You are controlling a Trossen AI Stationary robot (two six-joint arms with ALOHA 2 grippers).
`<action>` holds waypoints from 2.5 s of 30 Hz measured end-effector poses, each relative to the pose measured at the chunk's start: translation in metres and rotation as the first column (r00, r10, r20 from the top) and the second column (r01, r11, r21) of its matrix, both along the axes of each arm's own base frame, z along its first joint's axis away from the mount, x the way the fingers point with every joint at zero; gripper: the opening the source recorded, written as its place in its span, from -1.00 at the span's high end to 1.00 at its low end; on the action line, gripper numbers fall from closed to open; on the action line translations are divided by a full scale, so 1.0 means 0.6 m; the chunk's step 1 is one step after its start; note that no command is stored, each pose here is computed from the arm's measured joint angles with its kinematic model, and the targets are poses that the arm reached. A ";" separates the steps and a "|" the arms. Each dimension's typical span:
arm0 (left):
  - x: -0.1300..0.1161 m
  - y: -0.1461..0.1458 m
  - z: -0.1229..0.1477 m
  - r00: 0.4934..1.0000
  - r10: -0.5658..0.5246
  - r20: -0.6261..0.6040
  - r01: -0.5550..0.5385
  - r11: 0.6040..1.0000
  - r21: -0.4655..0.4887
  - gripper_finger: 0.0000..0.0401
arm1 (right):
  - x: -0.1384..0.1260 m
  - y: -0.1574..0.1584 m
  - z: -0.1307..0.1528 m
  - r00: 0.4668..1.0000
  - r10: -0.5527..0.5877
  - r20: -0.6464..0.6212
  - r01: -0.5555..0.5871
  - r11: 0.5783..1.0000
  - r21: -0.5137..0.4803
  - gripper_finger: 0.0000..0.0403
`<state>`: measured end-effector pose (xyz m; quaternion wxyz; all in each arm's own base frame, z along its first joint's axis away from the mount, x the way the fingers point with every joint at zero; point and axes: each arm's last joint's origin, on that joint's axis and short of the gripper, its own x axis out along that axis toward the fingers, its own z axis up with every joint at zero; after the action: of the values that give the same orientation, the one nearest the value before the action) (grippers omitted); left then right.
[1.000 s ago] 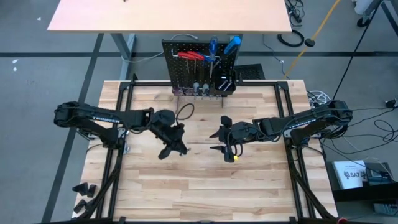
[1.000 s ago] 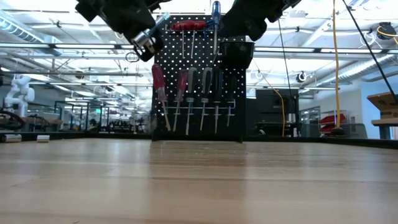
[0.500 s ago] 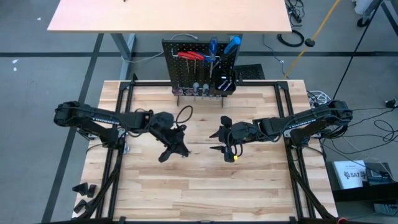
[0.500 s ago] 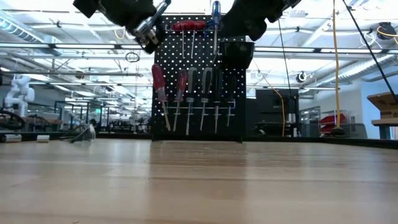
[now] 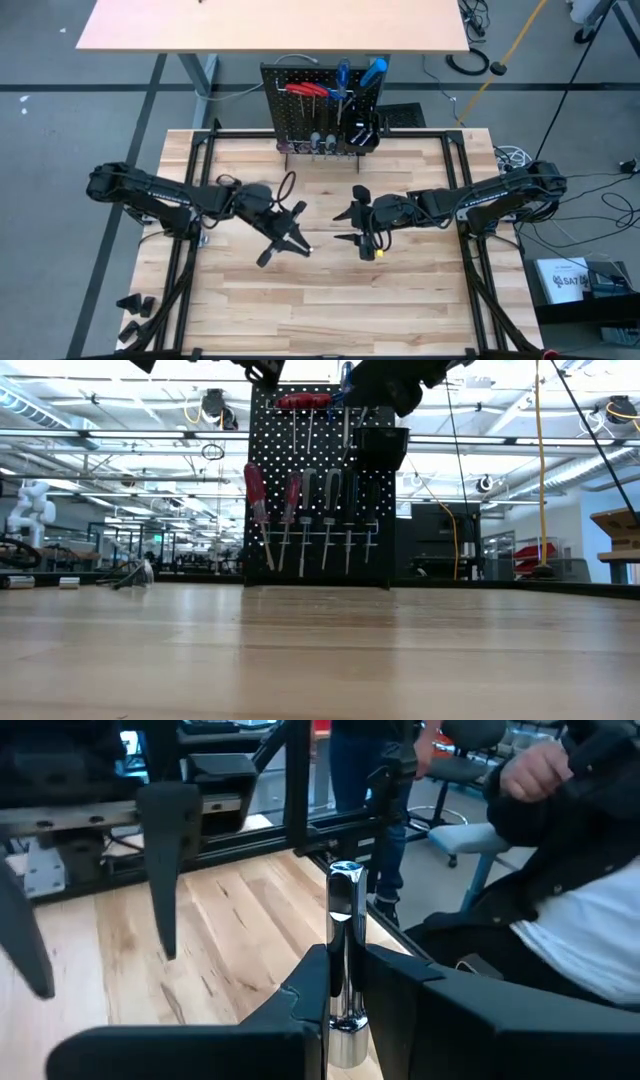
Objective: Hang tools onto peg board
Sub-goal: Put the extension bar into the black bin on the peg board
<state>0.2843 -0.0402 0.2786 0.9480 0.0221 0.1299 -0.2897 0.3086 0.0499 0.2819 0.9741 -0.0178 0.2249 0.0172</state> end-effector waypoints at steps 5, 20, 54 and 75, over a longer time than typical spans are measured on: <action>-0.001 -0.009 0.000 1.000 0.001 0.008 -0.001 1.000 0.018 0.79 | 0.011 0.002 -0.011 1.000 0.000 -0.001 0.000 1.000 -0.001 -0.02; -0.001 -0.012 -0.001 1.000 -0.002 0.003 0.002 1.000 0.018 0.79 | 0.038 0.005 -0.041 1.000 0.006 -0.008 -0.006 1.000 -0.019 -0.02; 0.033 -0.041 -0.039 0.999 0.054 0.005 -0.054 0.997 0.056 0.79 | 0.045 0.023 -0.013 0.968 0.185 0.171 -0.189 0.982 0.005 -0.02; 0.042 -0.043 -0.045 0.999 0.038 0.037 -0.040 0.997 0.064 0.79 | 0.039 0.062 -0.001 0.922 0.302 0.241 -0.276 0.952 -0.135 -0.02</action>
<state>0.3096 -0.0660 0.2515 0.9544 0.0553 0.1229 -0.2663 0.3320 0.0870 0.2811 0.9797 -0.1009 0.0912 0.1472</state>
